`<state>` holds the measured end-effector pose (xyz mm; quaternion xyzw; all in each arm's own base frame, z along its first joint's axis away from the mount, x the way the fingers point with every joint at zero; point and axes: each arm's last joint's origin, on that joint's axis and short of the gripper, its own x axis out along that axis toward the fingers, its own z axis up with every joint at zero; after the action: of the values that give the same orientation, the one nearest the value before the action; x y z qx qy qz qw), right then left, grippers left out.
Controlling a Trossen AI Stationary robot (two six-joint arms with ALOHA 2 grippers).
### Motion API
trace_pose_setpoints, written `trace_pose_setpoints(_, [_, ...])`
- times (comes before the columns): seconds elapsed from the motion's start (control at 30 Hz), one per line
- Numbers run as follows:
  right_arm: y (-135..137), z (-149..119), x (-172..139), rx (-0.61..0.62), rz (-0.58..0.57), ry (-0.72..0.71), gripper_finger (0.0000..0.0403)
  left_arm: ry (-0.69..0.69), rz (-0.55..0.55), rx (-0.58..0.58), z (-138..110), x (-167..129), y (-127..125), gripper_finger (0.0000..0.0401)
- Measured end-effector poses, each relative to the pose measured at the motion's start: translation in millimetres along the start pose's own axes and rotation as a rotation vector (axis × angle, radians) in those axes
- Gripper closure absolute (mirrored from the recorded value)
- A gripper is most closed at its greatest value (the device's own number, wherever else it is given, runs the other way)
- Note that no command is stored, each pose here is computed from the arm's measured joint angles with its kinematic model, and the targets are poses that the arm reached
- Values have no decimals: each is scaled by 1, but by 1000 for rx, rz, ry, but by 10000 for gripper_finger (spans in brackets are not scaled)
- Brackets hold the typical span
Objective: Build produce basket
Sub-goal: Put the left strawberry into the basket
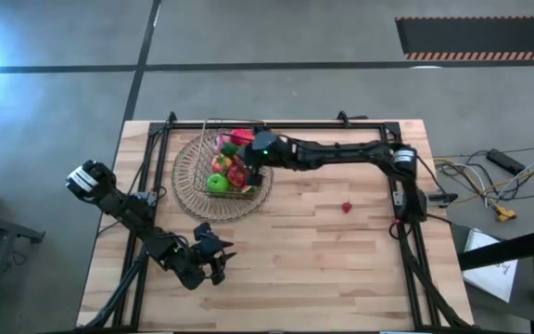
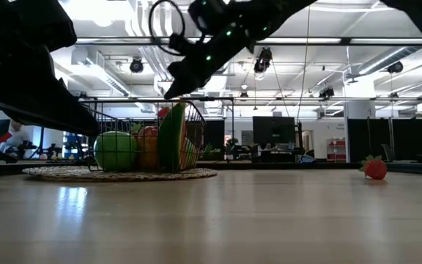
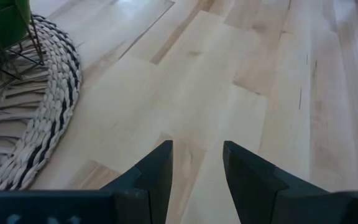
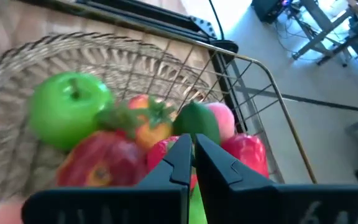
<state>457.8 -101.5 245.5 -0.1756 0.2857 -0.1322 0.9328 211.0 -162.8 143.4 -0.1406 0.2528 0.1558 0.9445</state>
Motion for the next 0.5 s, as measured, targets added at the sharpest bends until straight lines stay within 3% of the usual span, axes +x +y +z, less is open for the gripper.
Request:
trace_pose_setpoints(0.23, [2, -2, 32, 22, 15, 41, 394, -1, 0, 0, 0, 0, 0, 276])
trace_pose_setpoints(0.5, [4, -4, 38, 28, 27, 94, 394, -1, 1, 0, 0, 0, 0, 276])
